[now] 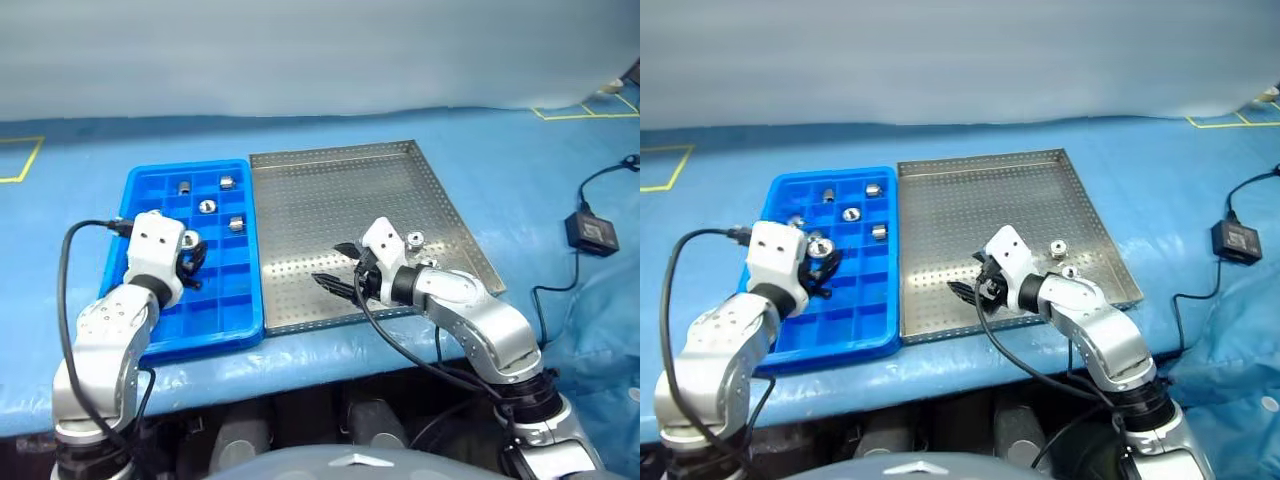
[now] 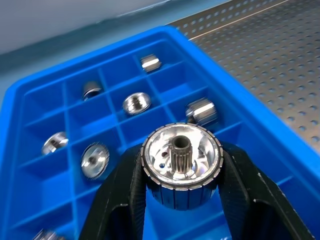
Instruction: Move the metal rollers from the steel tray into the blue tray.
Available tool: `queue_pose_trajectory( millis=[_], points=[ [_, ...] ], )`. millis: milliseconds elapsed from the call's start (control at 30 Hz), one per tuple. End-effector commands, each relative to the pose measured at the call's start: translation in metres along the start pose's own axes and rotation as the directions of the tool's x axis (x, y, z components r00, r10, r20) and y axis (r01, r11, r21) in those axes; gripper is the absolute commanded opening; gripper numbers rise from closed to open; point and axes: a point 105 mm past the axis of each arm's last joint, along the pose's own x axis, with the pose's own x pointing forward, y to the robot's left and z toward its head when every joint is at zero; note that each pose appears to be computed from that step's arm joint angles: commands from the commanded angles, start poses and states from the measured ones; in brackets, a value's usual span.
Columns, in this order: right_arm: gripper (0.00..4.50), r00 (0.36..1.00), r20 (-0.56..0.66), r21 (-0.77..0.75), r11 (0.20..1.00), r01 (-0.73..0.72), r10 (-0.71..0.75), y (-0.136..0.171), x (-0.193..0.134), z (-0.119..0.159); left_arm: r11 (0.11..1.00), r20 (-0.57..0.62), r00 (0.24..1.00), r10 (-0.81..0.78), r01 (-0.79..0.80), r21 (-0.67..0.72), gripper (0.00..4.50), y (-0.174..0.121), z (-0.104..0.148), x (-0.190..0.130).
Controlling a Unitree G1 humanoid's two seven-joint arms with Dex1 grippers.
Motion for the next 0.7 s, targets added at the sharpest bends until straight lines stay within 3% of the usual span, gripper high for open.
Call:
queue_pose_trajectory(
  millis=[33,267,500,600,700],
  points=[
    [3.91,1.000,0.013,-0.025,1.000,-0.012,0.013,-0.001,0.000,0.007,0.997,0.004,0.997,0.076,-0.076,0.019,1.71,0.009,0.000,-0.010],
    [3.91,1.000,-0.001,-0.029,1.000,-0.008,0.008,-0.001,-0.001,0.006,0.993,-0.053,0.992,0.116,-0.116,-0.013,1.71,0.010,-0.018,-0.006],
    [3.91,1.000,0.000,-0.042,0.999,0.013,-0.013,-0.003,-0.002,0.007,0.998,0.026,0.999,0.041,-0.040,-0.051,3.99,-0.004,-0.001,0.000],
    [3.91,0.999,-0.004,-0.042,0.998,0.041,-0.041,-0.006,-0.004,0.005,0.995,0.122,0.992,-0.034,0.045,-0.093,3.99,-0.015,0.015,0.000],
    [3.91,0.989,-0.034,-0.044,0.988,0.145,-0.146,-0.020,-0.008,0.000,0.954,0.294,0.925,-0.242,0.282,-0.100,3.99,-0.048,0.046,-0.007]
  ],
)
